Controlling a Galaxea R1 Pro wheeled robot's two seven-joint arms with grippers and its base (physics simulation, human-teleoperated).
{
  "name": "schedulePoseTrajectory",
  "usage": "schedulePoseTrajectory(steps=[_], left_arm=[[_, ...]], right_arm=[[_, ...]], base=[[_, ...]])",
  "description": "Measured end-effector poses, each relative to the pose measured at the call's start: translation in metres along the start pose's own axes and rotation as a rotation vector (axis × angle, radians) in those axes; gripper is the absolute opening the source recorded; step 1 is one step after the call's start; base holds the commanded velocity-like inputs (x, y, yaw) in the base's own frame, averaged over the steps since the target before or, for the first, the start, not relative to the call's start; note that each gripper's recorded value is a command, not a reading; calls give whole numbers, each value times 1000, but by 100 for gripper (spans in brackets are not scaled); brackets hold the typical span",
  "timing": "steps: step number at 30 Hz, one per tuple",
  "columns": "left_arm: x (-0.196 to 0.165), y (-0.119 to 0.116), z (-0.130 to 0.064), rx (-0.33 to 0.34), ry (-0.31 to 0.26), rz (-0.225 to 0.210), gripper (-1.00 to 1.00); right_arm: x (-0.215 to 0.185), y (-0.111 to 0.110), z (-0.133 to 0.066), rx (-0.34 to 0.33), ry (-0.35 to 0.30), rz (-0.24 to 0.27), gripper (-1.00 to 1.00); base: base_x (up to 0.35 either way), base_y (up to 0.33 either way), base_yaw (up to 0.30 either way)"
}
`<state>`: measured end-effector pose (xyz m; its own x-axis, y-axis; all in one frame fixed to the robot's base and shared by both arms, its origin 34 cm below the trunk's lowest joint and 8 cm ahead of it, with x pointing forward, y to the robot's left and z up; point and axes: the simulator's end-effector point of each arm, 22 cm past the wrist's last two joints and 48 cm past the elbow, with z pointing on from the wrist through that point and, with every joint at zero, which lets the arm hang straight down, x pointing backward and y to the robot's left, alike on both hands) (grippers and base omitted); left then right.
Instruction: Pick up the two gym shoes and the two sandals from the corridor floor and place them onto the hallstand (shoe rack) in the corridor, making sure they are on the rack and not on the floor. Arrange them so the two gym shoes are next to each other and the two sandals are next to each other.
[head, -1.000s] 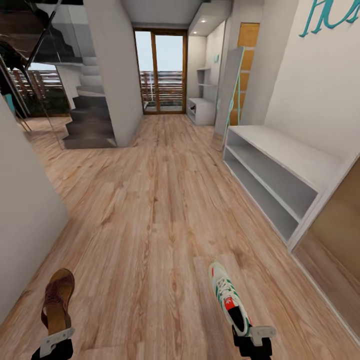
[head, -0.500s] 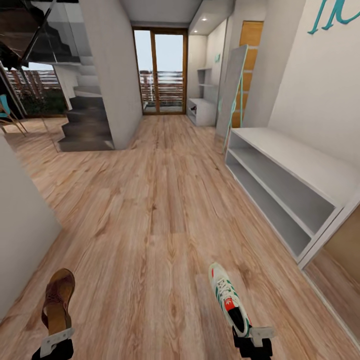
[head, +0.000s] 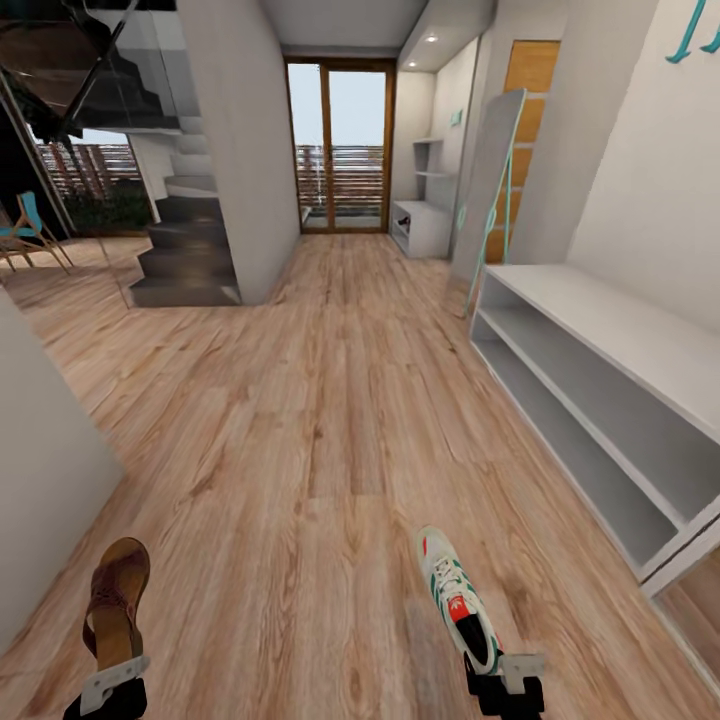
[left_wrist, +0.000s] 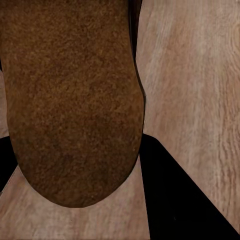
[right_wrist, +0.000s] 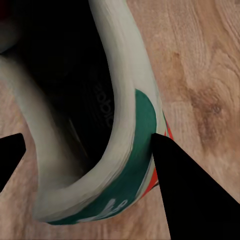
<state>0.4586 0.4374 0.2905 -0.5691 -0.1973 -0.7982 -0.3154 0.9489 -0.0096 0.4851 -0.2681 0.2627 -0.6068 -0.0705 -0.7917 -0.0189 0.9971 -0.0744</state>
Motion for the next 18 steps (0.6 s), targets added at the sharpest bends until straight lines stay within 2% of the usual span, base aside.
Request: schedulePoseTrajectory(steps=[6, 18], left_arm=[[-3, -1, 0, 1, -6, -2, -100], [-3, -1, 0, 4, -8, -1, -100]], right_arm=[[-3, 0, 0, 0, -6, 0, -100], [-3, -2, 0, 2, -6, -1, -100]], base=[[338, 0, 156], [338, 0, 3]])
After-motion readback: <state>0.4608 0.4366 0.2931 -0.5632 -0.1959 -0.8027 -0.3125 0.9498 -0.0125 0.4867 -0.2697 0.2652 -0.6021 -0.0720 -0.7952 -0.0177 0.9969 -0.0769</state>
